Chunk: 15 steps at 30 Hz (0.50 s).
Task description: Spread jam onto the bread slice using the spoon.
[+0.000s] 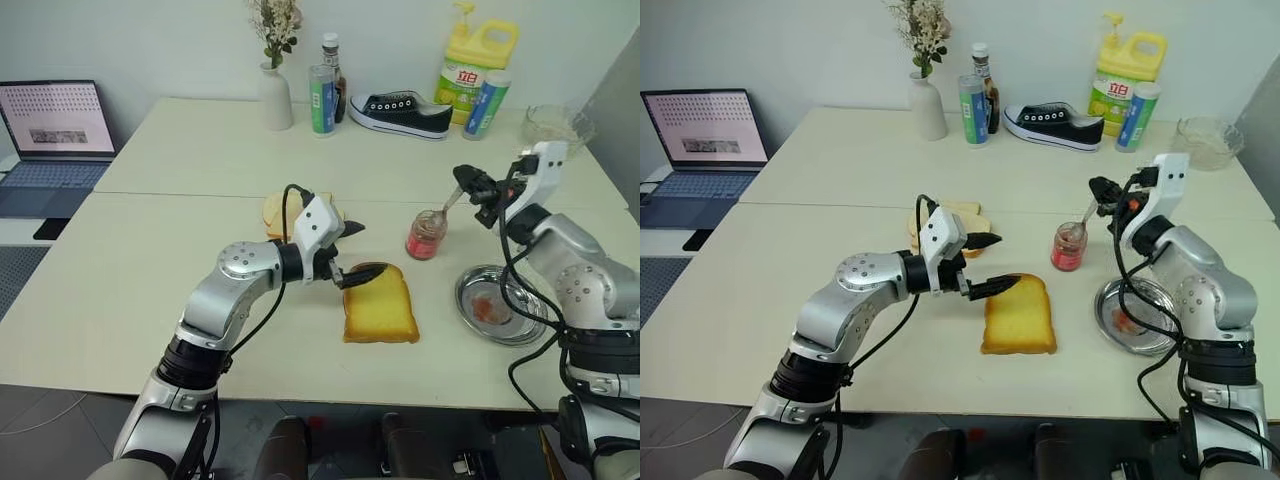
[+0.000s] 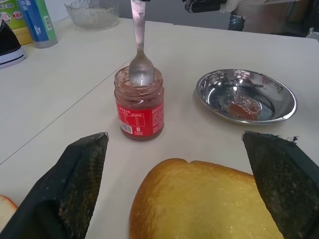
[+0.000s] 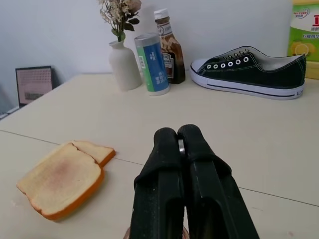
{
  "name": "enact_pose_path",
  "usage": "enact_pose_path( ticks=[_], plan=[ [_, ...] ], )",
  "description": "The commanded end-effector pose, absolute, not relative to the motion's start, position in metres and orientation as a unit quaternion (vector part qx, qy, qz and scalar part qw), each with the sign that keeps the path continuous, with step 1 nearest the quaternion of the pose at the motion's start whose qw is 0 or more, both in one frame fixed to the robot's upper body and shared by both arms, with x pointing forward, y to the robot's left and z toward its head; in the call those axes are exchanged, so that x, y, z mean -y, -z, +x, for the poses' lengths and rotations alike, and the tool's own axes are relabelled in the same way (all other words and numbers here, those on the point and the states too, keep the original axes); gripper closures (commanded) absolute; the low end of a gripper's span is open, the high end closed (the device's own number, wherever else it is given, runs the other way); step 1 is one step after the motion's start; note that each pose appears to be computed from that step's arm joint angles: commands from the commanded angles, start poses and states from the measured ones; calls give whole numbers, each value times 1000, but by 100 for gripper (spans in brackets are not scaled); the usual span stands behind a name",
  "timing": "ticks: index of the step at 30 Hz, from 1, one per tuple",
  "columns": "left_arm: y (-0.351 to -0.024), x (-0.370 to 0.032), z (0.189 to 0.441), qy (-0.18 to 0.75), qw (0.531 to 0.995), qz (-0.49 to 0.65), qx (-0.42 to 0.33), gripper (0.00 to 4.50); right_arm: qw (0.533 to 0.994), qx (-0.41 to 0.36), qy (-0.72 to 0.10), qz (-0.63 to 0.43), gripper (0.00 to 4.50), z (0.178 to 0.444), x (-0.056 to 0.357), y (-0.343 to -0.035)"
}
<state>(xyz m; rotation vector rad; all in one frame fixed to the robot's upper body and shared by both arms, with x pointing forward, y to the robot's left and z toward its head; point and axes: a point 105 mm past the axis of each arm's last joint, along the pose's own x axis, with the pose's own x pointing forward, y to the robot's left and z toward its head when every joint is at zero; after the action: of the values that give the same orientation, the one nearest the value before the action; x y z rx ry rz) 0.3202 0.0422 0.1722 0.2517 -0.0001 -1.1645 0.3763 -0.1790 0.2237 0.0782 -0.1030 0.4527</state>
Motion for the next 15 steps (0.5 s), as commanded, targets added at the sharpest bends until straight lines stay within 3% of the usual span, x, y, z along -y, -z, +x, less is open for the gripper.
enact_pose_path(
  ticks=[1,7,15],
  plan=[
    [-186,-40,314,553,823,129,27,0,968,84,-237,-10,447,373,170,-232],
    [-187,-38,312,557,820,129,27,0,960,93,-240,-112,447,375,154,-215],
    [-190,-38,314,559,818,134,28,0,956,57,-254,-132,447,379,143,-189]
  ],
)
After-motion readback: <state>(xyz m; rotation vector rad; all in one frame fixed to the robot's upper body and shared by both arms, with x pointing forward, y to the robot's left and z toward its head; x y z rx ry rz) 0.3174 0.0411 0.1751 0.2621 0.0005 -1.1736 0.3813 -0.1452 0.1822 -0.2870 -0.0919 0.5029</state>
